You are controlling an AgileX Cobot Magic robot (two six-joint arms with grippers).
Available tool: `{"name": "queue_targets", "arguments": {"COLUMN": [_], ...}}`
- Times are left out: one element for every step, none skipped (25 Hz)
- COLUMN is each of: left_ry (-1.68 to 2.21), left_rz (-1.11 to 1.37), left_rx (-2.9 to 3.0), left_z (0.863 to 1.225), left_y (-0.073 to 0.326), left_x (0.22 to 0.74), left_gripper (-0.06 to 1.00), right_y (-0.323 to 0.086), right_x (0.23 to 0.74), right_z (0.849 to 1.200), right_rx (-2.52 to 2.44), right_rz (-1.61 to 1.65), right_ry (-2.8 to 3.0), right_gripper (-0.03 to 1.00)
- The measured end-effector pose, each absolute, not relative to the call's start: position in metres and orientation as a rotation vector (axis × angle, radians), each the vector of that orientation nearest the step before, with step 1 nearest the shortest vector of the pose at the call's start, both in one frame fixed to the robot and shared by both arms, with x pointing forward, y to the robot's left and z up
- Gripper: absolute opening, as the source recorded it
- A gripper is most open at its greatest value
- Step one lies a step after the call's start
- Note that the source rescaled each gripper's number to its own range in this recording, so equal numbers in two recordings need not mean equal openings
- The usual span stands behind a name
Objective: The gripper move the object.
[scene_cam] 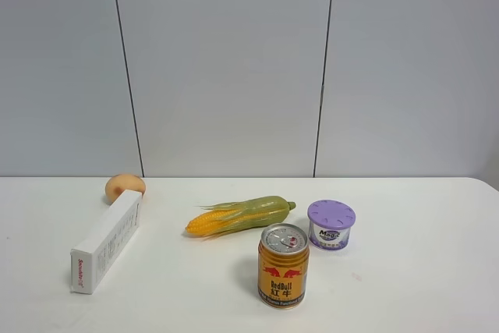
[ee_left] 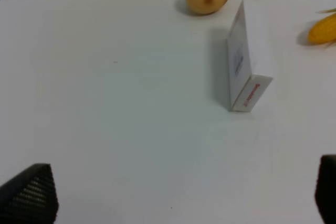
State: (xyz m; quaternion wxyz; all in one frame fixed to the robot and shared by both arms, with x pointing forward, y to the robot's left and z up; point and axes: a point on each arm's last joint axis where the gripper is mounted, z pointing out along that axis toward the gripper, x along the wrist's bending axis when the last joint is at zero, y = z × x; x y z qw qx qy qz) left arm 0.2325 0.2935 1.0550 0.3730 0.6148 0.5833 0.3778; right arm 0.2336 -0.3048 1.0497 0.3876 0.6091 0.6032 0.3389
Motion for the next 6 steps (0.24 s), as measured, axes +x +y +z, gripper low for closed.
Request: {"name": "queue_targets", "arguments": {"left_ry": [1.494, 1.494, 1.494, 1.496, 1.496, 1.496], "left_rz": [0.968, 0.968, 0.968, 0.967, 0.967, 0.967], "left_rx": [1.575, 1.575, 1.575, 1.573, 1.573, 1.573], "left_z": [1.055, 1.055, 1.055, 1.055, 1.055, 1.055], "left_y": [0.2935, 0.2935, 0.2935, 0.2935, 0.2935, 0.2935], "left_x": [0.2325, 0.2325, 0.2325, 0.2325, 0.2325, 0.2325], "left_gripper": [0.99, 0.99, 0.99, 0.99, 0.99, 0.99], "right_y": [-0.3048, -0.3048, -0.3048, -0.3048, -0.3048, -0.3048], "right_x": [0.2336, 0.2336, 0.2336, 0.2336, 0.2336, 0.2336], "right_z": [1.0497, 1.0497, 1.0497, 1.0497, 1.0497, 1.0497], "right_rx": [1.55, 1.55, 1.55, 1.55, 1.55, 1.55], "right_rz": [0.862, 0.862, 0.862, 0.862, 0.862, 0.862], "right_ry": [1.535, 1.535, 1.535, 1.535, 1.535, 1.535], "right_gripper": [1.0, 1.0, 1.0, 1.0, 1.0, 1.0]}}
